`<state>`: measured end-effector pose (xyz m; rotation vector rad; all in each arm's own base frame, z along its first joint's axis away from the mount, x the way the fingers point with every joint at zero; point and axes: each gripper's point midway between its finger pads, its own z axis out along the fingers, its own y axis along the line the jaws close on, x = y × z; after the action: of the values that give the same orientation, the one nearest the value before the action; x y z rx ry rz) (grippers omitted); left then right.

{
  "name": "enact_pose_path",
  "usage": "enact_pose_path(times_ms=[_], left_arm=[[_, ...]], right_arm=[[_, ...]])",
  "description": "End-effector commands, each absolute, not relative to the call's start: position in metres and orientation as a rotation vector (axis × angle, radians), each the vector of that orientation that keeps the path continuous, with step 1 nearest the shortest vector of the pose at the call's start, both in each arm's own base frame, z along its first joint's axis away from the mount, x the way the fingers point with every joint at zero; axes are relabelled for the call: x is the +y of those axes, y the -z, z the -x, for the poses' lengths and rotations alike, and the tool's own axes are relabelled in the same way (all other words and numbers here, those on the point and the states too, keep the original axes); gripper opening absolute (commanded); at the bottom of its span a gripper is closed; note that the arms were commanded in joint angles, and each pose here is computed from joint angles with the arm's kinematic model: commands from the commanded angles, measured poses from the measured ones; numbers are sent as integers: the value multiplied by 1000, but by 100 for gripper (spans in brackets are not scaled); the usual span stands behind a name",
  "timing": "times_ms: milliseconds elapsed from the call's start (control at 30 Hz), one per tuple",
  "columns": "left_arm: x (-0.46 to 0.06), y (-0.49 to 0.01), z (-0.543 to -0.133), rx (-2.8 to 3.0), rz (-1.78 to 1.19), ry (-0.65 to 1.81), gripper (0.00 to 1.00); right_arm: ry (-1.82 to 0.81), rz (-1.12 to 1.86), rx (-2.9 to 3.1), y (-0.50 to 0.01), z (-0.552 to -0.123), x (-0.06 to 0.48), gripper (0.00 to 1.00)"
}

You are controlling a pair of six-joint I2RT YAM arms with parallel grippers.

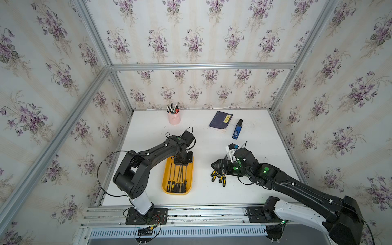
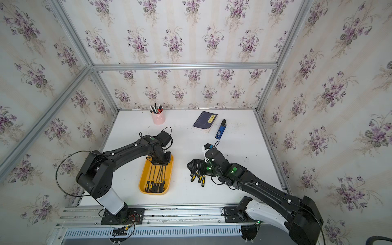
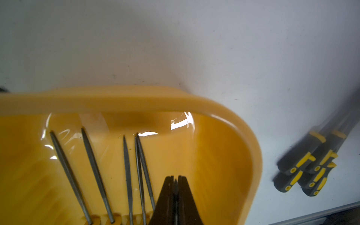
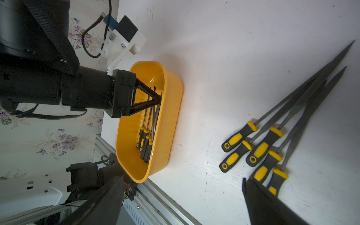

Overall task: Put the file tool into the storage box
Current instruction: Place the file tool in the storage box.

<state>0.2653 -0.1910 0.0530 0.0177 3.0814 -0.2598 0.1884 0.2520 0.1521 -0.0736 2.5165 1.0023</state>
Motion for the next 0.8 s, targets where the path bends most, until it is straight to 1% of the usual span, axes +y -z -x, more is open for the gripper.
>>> enact_pose_path(times_ms=[0,767], left_arm=[[-190,-50,-267,3078,-7,249,0],[-189,-30,-258,3117,-11,218,0]], right_arm=[[-998,78,2511,-152,-190,253,100],[-987,76,2530,-145,-190,253,100]])
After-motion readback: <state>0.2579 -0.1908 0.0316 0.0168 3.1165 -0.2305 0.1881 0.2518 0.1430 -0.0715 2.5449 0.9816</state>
